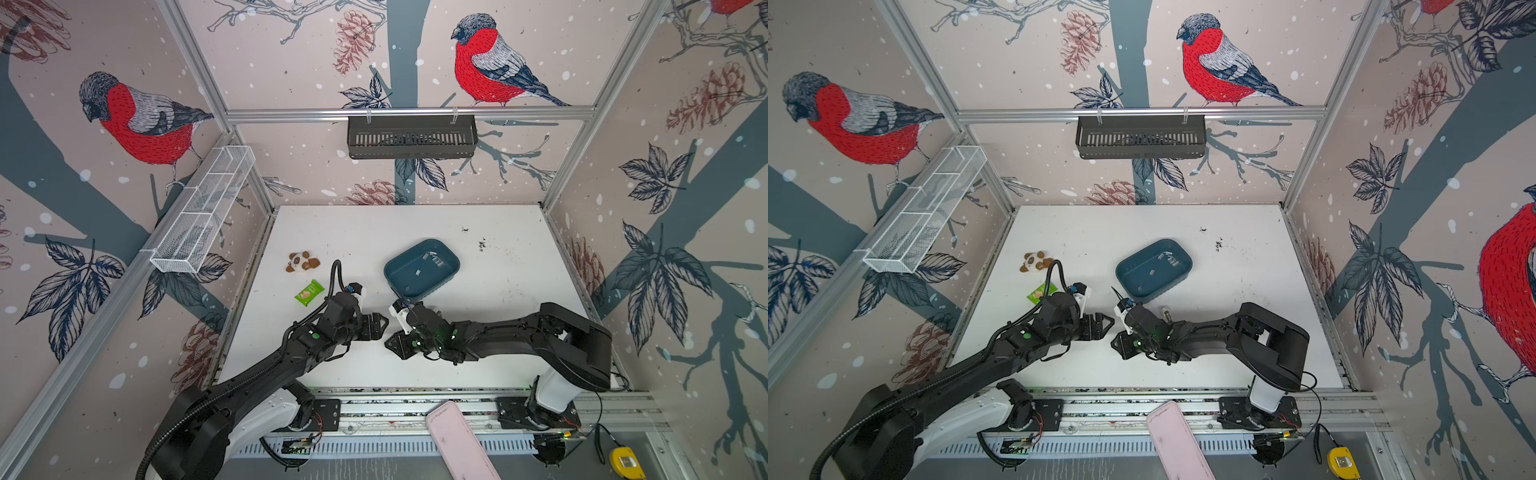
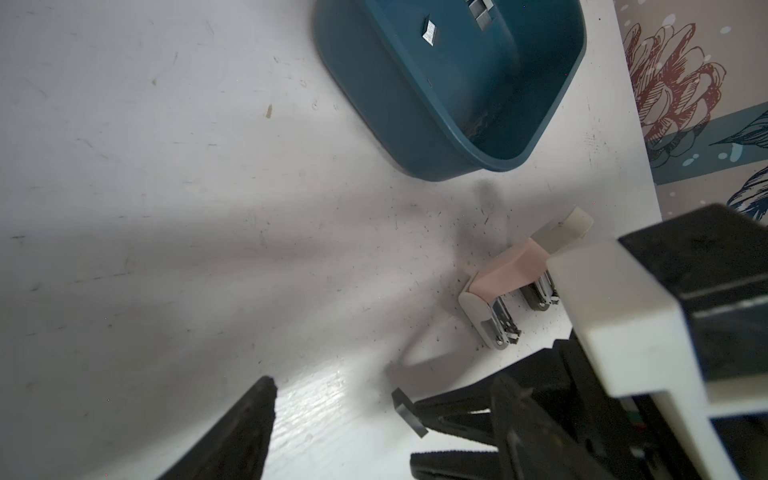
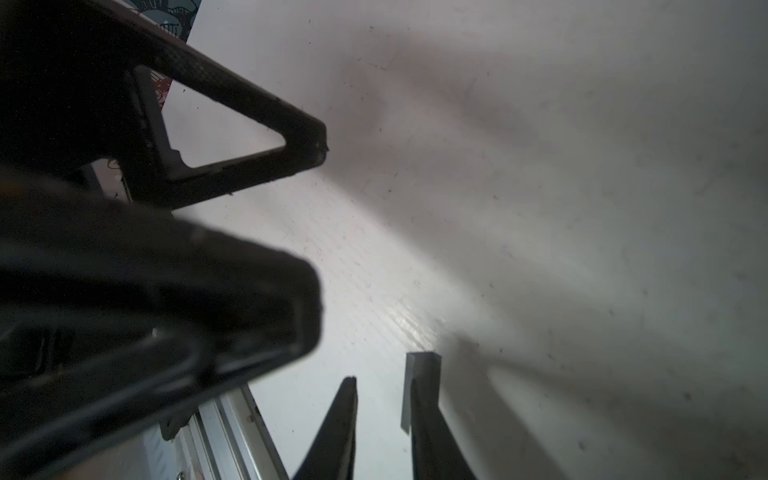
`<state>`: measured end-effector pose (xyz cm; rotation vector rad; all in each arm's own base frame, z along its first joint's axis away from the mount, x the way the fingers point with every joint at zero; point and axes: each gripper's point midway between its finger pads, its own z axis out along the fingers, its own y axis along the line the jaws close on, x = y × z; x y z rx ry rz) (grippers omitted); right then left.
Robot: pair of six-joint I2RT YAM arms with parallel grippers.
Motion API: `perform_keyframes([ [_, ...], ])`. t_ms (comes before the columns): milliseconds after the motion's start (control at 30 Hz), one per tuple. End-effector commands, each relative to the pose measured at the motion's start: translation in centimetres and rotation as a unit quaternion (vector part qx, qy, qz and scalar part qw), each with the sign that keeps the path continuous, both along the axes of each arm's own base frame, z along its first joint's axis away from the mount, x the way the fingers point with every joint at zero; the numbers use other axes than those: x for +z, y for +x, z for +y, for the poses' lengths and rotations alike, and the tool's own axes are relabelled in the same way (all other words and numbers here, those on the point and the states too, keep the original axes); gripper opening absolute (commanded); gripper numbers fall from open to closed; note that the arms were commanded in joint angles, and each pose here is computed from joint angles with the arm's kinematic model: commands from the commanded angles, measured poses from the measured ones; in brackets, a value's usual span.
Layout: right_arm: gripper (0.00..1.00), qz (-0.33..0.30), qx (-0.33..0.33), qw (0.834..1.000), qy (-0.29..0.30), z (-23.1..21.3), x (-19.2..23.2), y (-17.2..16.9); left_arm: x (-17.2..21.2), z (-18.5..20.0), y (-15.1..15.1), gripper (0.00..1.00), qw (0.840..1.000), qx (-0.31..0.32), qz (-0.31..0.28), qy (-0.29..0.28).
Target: Load the staples into the stapler
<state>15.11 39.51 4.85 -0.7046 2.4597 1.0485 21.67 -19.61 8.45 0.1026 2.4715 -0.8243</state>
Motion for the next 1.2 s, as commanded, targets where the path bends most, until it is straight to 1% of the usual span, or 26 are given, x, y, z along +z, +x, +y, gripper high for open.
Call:
perform_keyframes([
  [0,0.25,-0.015,0.000,1.000,-0.026,-0.3,-0.5,0.0,0.3,-0.2,-0.1,0.81,1.000,-0.005,0.005,-0.004],
  [33,0.27,-0.016,0.002,0.999,-0.031,-0.3,-0.5,-0.1,0.2,-0.2,-0.3,0.81,1.000,-0.007,0.007,-0.003],
  [100,0.30,-0.022,0.000,0.998,-0.063,-0.6,-1.4,0.1,-0.2,0.2,-0.4,0.78,1.000,-0.003,0.015,0.008],
  [233,0.30,-0.055,-0.016,0.990,-0.131,-1.5,-2.7,0.5,0.0,0.4,-0.6,0.74,1.000,0.004,0.018,0.005],
  [367,0.33,-0.078,-0.028,0.987,-0.139,-1.9,-2.1,0.6,0.3,0.4,-0.6,0.73,1.000,0.004,0.014,0.004],
  [500,0.41,-0.105,-0.049,0.976,-0.186,-3.3,-2.4,1.4,-0.1,0.3,-0.7,0.73,1.000,0.000,0.021,0.006],
  [567,0.42,-0.111,-0.044,0.976,-0.184,-3.4,-2.2,1.2,-0.1,0.2,-0.8,0.73,1.000,-0.003,0.023,0.005],
  [633,0.43,-0.110,-0.034,0.980,-0.165,-2.9,-1.5,0.8,-0.2,0.0,-0.8,0.73,1.000,-0.006,0.024,0.004],
  [733,0.41,-0.108,-0.031,0.984,-0.142,-2.8,-0.5,0.4,-0.3,-0.2,-1.1,0.64,1.000,-0.011,0.026,0.006],
  [833,0.40,-0.106,-0.028,0.986,-0.125,-3.0,0.2,0.1,-0.4,-0.7,-1.5,0.63,0.999,-0.019,0.028,0.009],
  [900,0.38,-0.106,-0.030,0.986,-0.121,-3.6,0.5,-0.1,-0.3,-1.7,-2.0,0.60,0.999,-0.046,0.017,0.012],
  [1000,0.37,-0.106,-0.031,0.988,-0.111,-4.9,1.1,-0.4,-0.5,-2.8,-2.4,0.56,0.996,-0.083,0.005,0.036],
  [1100,0.37,-0.109,-0.037,0.988,-0.102,-6.7,2.0,-0.5,-0.8,-3.8,-2.8,0.56,0.991,-0.121,0.005,0.054],
  [1167,0.37,-0.110,-0.045,0.988,-0.094,-7.9,2.5,-0.5,-1.3,-4.2,-3.1,0.57,0.986,-0.144,0.010,0.080],
])
